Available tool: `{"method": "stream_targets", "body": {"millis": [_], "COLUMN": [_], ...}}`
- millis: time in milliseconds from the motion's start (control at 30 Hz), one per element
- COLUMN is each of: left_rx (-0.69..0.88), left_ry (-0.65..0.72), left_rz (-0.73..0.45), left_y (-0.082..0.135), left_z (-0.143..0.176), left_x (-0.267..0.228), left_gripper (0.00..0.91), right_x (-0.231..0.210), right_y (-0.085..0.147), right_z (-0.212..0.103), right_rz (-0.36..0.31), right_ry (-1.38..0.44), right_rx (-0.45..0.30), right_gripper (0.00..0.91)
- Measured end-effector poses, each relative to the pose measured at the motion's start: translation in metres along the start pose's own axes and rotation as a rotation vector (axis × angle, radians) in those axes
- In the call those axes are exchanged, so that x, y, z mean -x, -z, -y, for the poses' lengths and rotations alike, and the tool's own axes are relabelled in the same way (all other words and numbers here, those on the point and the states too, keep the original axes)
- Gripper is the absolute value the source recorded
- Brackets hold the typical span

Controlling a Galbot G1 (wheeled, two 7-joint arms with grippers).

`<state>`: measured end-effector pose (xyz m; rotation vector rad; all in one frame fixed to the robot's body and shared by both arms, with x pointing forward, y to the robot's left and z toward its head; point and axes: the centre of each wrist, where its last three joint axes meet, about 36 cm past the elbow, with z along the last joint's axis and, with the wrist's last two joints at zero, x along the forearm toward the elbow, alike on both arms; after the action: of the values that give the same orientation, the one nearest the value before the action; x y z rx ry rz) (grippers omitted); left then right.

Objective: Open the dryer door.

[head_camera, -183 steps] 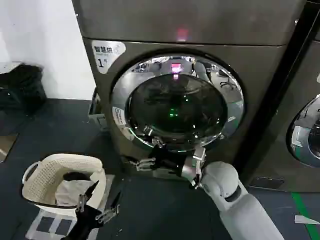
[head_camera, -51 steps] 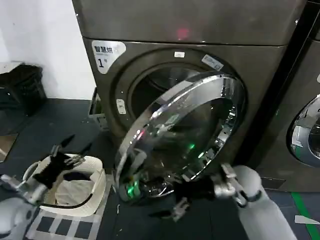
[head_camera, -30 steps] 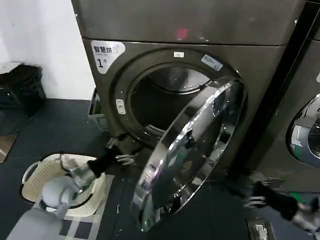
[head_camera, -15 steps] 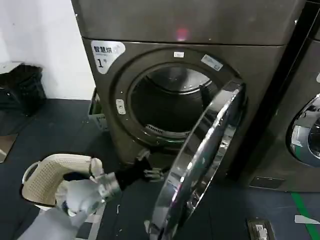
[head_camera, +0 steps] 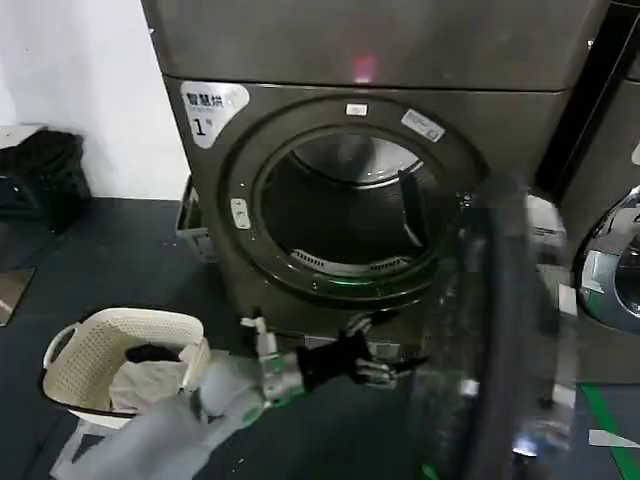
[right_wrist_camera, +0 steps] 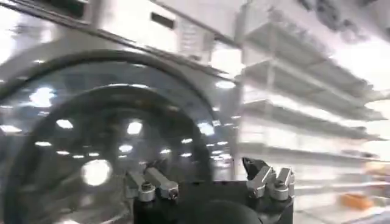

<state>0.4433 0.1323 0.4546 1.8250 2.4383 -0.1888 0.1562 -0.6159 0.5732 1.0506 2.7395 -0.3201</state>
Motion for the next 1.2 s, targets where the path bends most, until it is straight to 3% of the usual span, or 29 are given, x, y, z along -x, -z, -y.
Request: {"method": "stream_targets", "body": {"millis": [167, 400, 833, 1200], "left_rx": [-0.004, 0.020, 0.052, 0.071], "left_ry": [-0.058, -0.118, -0.172, -0.154], "left_rz": [0.005, 0.013, 0.009, 0.033], "left_y": [-0.007, -0.007, 0.002, 0.010], "left_z": [0.004, -0.002, -0.023, -0.035], "left_x": [0.029, 0.069, 0.156, 0.201], "left_gripper": [0.907, 0.907, 0.907, 0.907], "right_x": [-0.010, -0.024, -0.043, -0.044], "right_y": [0.019, 0.048, 0.077, 0.084], "right_z": [0.017, 0.035, 0.069, 0.081], "right_rz": [-0.055, -0.012, 0.028, 0.048], "right_ry": [-0.070, -0.165, -0.338, -0.360], "right_rx": [-0.060, -0.152, -0.222, -0.227], "right_gripper": [0.907, 0.907, 0.907, 0.907]}}
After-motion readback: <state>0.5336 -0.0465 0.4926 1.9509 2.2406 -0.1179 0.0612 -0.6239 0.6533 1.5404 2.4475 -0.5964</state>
